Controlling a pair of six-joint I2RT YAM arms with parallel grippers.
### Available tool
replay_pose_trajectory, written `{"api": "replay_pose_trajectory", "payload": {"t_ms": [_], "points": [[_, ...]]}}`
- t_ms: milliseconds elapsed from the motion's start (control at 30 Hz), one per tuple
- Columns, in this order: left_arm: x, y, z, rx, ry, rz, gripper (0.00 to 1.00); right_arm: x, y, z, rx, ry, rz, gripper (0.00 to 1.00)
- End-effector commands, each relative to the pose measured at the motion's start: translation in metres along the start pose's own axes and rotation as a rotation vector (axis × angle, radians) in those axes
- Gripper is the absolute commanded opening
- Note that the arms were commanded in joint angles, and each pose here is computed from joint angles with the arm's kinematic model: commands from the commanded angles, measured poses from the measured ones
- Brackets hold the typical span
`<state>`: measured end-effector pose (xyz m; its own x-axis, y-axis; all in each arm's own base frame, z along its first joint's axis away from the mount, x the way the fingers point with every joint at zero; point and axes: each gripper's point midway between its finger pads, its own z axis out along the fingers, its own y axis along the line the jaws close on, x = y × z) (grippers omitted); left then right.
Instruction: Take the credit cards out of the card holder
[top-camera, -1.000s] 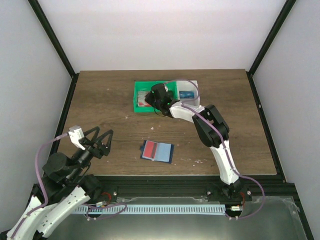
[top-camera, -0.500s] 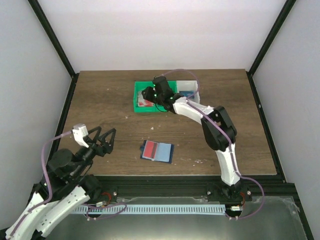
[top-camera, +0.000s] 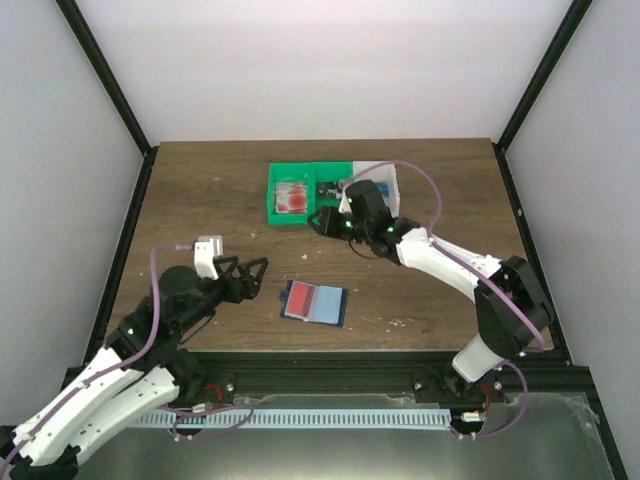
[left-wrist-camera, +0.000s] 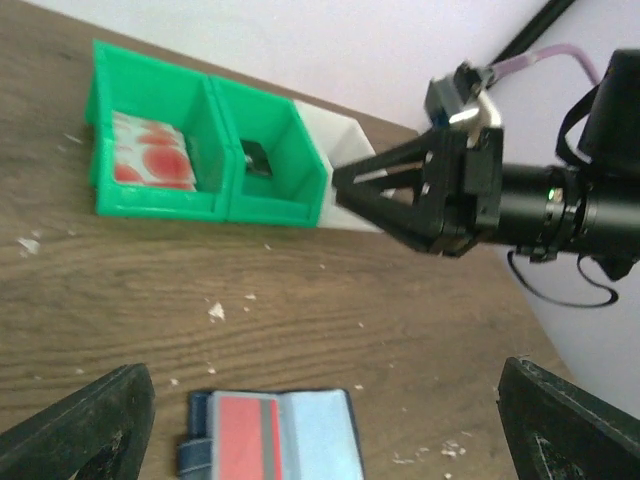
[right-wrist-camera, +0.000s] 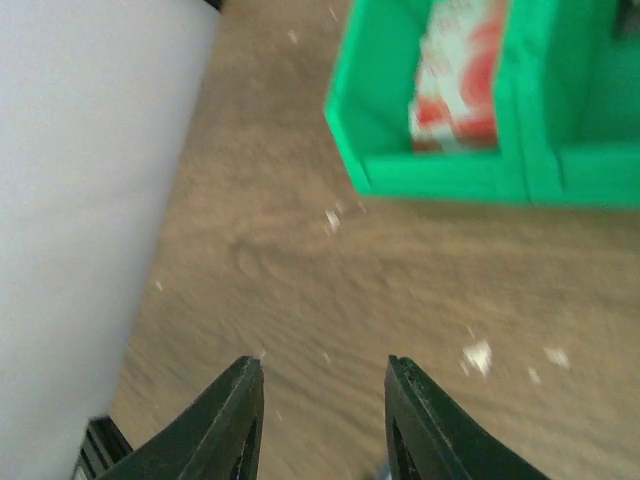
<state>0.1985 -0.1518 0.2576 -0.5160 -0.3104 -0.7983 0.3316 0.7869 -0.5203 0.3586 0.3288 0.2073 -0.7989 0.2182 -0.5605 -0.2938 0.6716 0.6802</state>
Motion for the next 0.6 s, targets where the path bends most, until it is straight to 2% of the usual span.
{"api": "replay_pose_trajectory", "payload": {"t_ms": [0,167,367,567], "points": [[0.018,-0.020,0.015,0.116,0.075,-0.064,0.96,0.051,-0.026,-0.018,0.045,0.136,0.044,0.35],[0.047,-0.018,0.033,0.157,0.146,-0.124,0.96,0.092,-0.040,-0.037,0.037,0.191,0.057,0.31],[0.086,-0.015,0.053,0.205,0.235,-0.178,0.98,0.133,-0.050,-0.048,0.025,0.251,0.058,0.31],[0.113,-0.005,0.066,0.220,0.268,-0.268,0.99,0.165,-0.055,-0.046,0.022,0.301,0.053,0.32]]}}
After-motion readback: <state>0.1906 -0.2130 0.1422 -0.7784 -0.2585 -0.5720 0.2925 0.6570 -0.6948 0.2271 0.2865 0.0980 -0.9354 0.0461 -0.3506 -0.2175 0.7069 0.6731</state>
